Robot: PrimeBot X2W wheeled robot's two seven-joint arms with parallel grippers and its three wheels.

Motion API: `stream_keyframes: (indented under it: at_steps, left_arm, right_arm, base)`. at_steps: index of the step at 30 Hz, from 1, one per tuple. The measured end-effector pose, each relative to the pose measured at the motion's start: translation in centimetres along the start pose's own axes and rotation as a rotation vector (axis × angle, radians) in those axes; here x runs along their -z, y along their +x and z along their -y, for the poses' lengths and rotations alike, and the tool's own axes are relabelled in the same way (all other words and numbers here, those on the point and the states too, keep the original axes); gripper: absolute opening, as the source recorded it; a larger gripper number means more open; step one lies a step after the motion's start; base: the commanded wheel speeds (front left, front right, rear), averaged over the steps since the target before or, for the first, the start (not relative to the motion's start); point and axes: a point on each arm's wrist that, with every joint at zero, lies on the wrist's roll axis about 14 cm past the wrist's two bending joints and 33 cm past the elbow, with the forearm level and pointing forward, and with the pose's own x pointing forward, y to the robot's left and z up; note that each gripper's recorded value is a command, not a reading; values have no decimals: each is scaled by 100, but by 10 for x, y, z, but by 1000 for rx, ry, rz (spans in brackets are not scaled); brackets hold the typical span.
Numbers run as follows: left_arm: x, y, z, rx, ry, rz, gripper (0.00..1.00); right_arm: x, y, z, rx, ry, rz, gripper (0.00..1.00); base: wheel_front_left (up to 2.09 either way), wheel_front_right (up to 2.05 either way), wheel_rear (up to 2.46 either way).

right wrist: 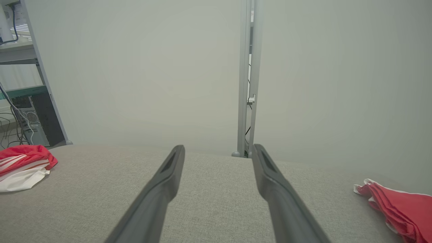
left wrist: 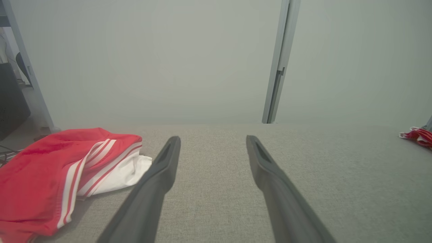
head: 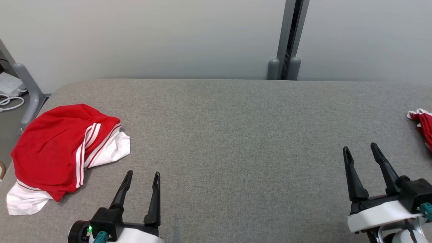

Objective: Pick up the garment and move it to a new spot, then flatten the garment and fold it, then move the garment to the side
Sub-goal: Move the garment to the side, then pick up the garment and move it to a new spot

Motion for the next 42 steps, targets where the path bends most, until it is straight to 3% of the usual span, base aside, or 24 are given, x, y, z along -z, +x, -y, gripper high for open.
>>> stream_keyframes:
  at_steps: [42]
  left_arm:
    - [0, 1, 15, 43, -14, 1, 100]
  right_arm:
    - [5, -6, 3, 25, 25, -13, 100]
  base:
    - [0, 0, 0]
